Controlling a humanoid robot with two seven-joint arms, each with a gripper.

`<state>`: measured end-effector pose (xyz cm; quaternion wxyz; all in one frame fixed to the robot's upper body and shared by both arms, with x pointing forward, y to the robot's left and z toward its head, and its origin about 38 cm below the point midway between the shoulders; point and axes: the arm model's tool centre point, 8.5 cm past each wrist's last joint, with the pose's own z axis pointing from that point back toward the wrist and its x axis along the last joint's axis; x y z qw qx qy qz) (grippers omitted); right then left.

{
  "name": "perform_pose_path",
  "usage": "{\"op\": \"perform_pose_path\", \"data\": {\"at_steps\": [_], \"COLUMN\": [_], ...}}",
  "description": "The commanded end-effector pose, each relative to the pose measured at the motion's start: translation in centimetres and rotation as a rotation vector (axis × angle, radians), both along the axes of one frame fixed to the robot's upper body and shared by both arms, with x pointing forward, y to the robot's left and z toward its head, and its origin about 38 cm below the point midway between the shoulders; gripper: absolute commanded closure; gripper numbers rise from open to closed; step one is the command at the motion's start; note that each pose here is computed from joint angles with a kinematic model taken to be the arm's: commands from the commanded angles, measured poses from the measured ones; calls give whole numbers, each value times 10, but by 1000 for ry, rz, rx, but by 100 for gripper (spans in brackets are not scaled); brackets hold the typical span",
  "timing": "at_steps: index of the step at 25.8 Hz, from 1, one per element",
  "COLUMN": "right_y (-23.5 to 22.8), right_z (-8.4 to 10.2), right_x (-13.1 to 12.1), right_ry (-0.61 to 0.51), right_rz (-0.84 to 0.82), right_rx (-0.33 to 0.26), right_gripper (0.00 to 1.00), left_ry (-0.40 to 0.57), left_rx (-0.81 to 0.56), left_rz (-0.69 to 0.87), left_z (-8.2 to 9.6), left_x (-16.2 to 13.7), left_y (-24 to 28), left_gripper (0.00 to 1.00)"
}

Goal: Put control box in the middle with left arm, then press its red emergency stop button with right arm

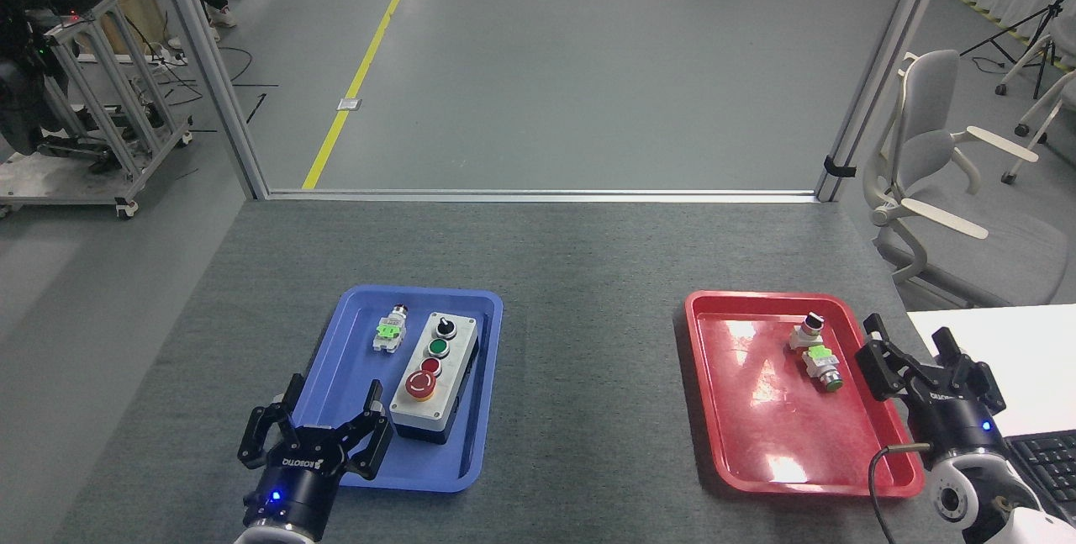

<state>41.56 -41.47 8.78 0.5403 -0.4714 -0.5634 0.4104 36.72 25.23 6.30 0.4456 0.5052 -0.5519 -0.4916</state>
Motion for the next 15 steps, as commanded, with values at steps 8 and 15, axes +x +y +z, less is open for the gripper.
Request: {"op": "perform_pose_path", "data": {"at_steps": [8, 15], "right_y": [-21, -24], "right_z": [9, 7], "right_x": [-2, -3], "right_ry": [-29, -26], "right_rz": [-67, -65], "right_rx": [27, 36], "right_gripper": [0, 0], "left_ry": [-24, -24], "left_rx": [-2, -2], "left_rz": [-11, -10], "left_z": [8, 7], "left_x": [-2, -1], "left_y": [-3, -2], "left_gripper": [1, 0]}}
